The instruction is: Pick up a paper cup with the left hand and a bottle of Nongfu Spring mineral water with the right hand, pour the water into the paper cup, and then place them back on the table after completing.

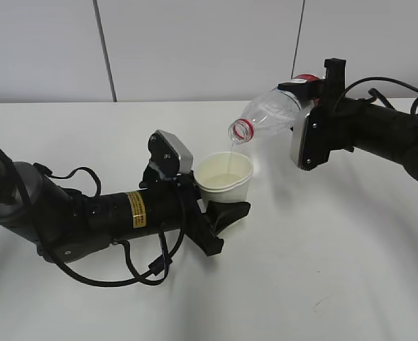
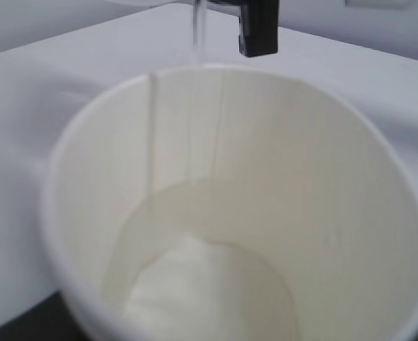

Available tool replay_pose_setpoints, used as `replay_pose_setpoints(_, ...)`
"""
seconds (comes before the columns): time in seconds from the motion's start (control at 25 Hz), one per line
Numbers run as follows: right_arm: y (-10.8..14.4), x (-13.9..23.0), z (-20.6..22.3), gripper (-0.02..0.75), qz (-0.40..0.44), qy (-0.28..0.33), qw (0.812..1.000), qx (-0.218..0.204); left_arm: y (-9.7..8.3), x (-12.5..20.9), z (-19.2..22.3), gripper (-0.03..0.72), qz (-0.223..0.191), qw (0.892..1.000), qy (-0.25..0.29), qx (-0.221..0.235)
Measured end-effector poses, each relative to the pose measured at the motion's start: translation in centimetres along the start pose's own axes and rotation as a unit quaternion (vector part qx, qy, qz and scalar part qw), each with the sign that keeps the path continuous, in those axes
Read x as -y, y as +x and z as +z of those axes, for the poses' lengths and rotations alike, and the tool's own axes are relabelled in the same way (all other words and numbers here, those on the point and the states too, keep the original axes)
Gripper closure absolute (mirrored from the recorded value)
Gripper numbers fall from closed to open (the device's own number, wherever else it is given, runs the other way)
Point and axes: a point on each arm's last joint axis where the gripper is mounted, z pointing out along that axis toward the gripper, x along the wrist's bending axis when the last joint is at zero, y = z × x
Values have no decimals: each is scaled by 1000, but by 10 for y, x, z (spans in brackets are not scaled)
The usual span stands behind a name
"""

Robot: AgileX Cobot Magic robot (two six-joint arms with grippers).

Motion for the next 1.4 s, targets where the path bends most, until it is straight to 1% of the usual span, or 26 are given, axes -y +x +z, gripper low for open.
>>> replay_pose_setpoints(0.4, 4, 0, -2, 364, 23, 4, 1000, -3, 2, -1, 0, 294, -6, 1000, -4, -9)
replay_pose_setpoints(0.72, 5, 2, -4, 364, 105, 23, 994, 3, 3, -1, 0, 294, -9, 1000, -5, -14)
replay_pose_setpoints(0.96, 11, 3, -7, 364, 186, 37, 982, 2, 3, -1, 0, 294, -12, 1000, -7, -18)
replay_pose_setpoints(1.08, 11, 4, -8, 364, 243, 40, 969, 5, 4, -1, 0, 294, -15, 1000, -9, -23)
replay_pose_setpoints(1.12, 11, 4, -8, 364, 269, 42, 962, 8, 4, -2, 0, 294, -16, 1000, -9, -24)
replay_pose_setpoints(1.24, 11, 6, -8, 364, 349, 49, 936, 18, 5, -2, 0, 294, -17, 999, -10, -26)
replay_pose_setpoints(1.36, 10, 6, -8, 364, 422, 50, 905, 24, 5, -2, 0, 294, -18, 999, -10, -28)
replay_pose_setpoints(1.4, 10, 7, -8, 364, 448, 50, 892, 27, 6, -2, 0, 294, -19, 999, -10, -30)
